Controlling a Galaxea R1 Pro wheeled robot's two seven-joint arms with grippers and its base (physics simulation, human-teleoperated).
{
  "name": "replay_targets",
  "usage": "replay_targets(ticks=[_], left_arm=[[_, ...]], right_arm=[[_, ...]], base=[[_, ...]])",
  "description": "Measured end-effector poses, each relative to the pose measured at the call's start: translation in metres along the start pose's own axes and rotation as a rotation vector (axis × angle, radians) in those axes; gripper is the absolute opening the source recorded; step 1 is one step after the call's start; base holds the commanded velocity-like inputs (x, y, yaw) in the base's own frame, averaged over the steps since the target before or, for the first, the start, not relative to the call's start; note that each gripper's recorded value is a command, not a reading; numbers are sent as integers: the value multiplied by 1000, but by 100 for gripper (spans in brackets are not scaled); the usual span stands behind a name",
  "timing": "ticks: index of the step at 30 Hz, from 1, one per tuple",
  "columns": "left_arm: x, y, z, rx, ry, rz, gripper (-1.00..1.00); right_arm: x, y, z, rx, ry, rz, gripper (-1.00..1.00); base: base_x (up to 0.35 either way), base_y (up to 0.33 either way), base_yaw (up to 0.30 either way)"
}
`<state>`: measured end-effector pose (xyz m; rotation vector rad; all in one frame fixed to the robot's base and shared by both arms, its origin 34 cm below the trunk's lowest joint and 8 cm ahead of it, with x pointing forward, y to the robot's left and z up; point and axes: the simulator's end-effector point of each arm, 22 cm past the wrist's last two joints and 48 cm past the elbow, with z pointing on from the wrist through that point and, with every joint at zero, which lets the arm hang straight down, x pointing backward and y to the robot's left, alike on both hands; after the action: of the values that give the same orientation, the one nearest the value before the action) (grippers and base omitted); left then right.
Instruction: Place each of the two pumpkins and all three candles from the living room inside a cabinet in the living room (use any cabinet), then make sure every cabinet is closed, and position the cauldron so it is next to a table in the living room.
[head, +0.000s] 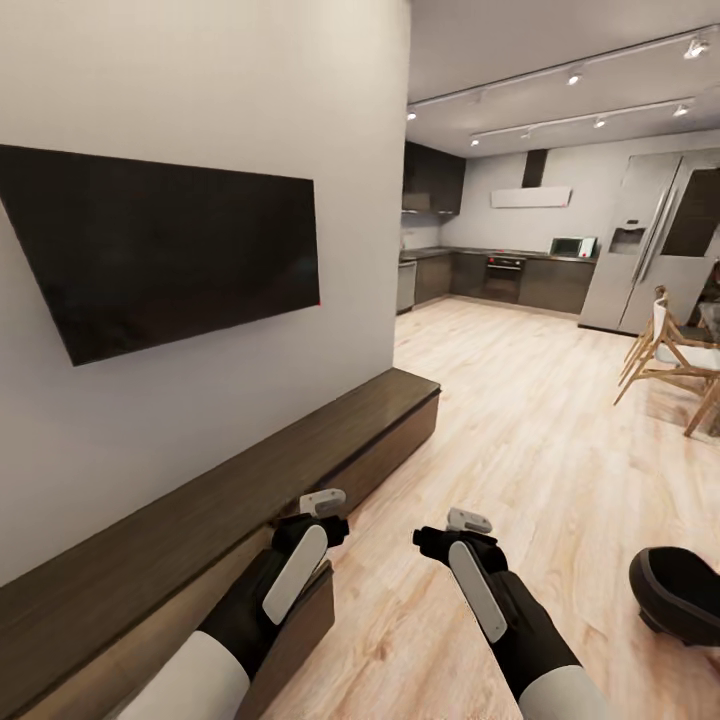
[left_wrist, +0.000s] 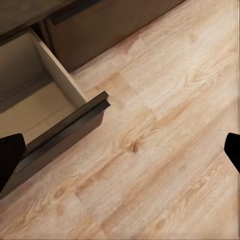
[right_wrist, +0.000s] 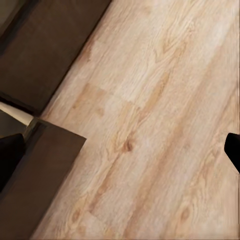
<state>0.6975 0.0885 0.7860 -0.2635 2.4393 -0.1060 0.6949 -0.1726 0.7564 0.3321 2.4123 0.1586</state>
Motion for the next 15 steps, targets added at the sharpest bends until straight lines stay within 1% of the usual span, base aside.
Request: replay_targets(ticks=[15], left_arm=[[0,0,0,1,0,0,100]], right_arm=[[-1,-1,0,2,-2,6,100]], base=[[-1,-1,-276]])
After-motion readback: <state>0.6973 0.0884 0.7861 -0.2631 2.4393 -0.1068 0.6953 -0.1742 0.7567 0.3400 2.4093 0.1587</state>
